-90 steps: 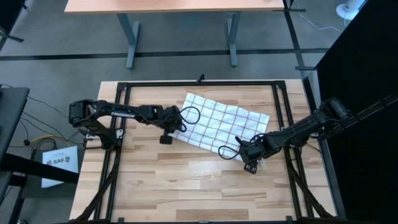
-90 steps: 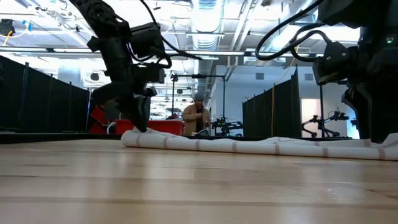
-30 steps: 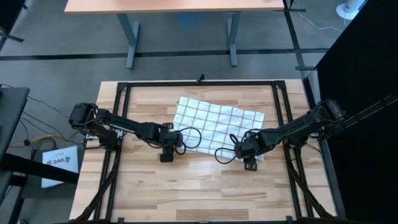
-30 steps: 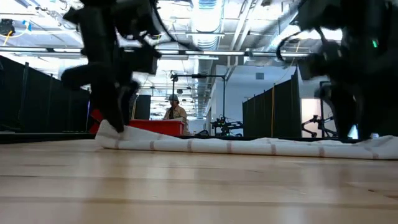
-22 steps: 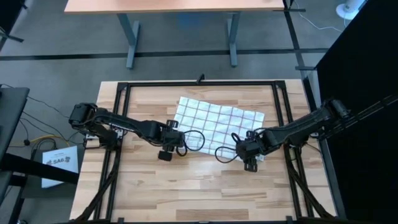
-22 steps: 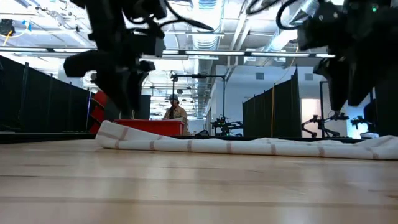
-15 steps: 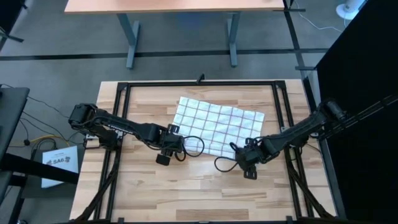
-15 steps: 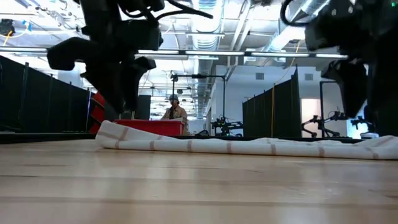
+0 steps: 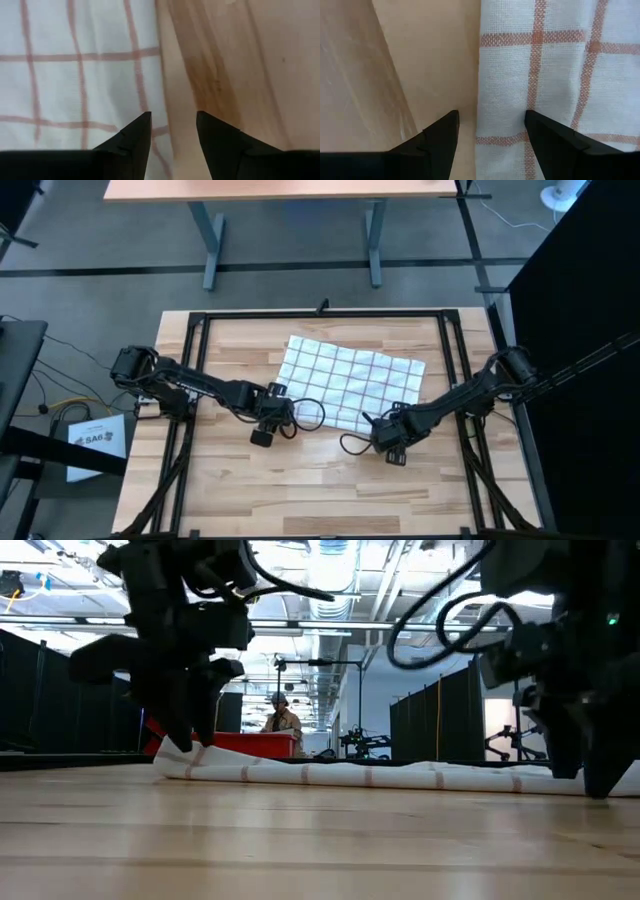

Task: Roll towel
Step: Roll the white checkered towel

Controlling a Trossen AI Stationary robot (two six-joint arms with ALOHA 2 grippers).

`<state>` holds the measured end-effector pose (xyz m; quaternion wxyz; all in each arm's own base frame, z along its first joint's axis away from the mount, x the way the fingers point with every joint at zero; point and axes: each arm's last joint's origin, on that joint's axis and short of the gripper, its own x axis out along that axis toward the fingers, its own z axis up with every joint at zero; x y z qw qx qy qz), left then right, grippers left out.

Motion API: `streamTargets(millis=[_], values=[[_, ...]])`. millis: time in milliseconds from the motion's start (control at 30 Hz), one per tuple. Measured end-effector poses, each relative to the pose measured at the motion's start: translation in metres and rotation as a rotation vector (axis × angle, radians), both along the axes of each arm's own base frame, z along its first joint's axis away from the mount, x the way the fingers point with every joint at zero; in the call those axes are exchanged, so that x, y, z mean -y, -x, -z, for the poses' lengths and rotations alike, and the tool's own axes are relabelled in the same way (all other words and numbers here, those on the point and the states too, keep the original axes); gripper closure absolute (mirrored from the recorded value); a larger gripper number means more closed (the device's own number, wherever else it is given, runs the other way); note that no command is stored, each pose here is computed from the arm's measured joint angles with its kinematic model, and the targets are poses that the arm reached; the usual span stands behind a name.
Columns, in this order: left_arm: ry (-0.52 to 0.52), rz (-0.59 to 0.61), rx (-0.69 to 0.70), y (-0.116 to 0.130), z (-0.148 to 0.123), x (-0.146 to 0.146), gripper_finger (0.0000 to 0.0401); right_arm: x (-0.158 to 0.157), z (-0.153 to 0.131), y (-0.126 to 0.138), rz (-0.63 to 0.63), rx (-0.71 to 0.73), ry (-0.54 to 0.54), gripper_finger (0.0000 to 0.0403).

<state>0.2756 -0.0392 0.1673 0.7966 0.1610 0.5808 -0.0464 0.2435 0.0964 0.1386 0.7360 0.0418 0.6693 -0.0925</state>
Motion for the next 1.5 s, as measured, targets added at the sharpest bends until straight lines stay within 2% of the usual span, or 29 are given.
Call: streamTargets(millis=[300, 567, 733, 1067, 1200, 1300, 1400, 1500], values=[[-0.030, -0.093, 0.065, 0.000, 0.012, -0.011, 0.0258, 0.005, 0.003, -0.001, -0.013, 0.012, -0.003, 0.0184], [-0.079, -0.074, 0.003, -0.004, 0.037, -0.012, 0.0258, 0.007, 0.004, -0.002, -0.012, 0.019, 0.002, 0.0184], [-0.103, -0.123, 0.027, -0.006, 0.038, -0.013, 0.0259, 0.006, 0.004, -0.002, 0.002, 0.027, 0.007, 0.0184], [-0.100, -0.164, 0.065, -0.009, 0.038, -0.016, 0.0299, 0.004, 0.004, -0.001, 0.025, 0.035, 0.019, 0.0212], [-0.107, -0.175, 0.076, -0.010, 0.038, -0.017, 0.0339, 0.004, 0.004, -0.001, 0.059, 0.034, 0.018, 0.0254], [-0.097, -0.194, 0.077, -0.010, 0.039, -0.017, 0.0386, 0.004, 0.004, -0.001, 0.102, 0.035, 0.023, 0.0318], [-0.067, -0.223, 0.068, -0.008, 0.039, -0.016, 0.0396, 0.000, 0.004, 0.000, 0.119, 0.043, 0.022, 0.0386], [-0.011, -0.240, 0.031, -0.005, 0.034, -0.011, 0.0399, -0.008, 0.004, 0.002, 0.147, 0.070, -0.003, 0.0394]])
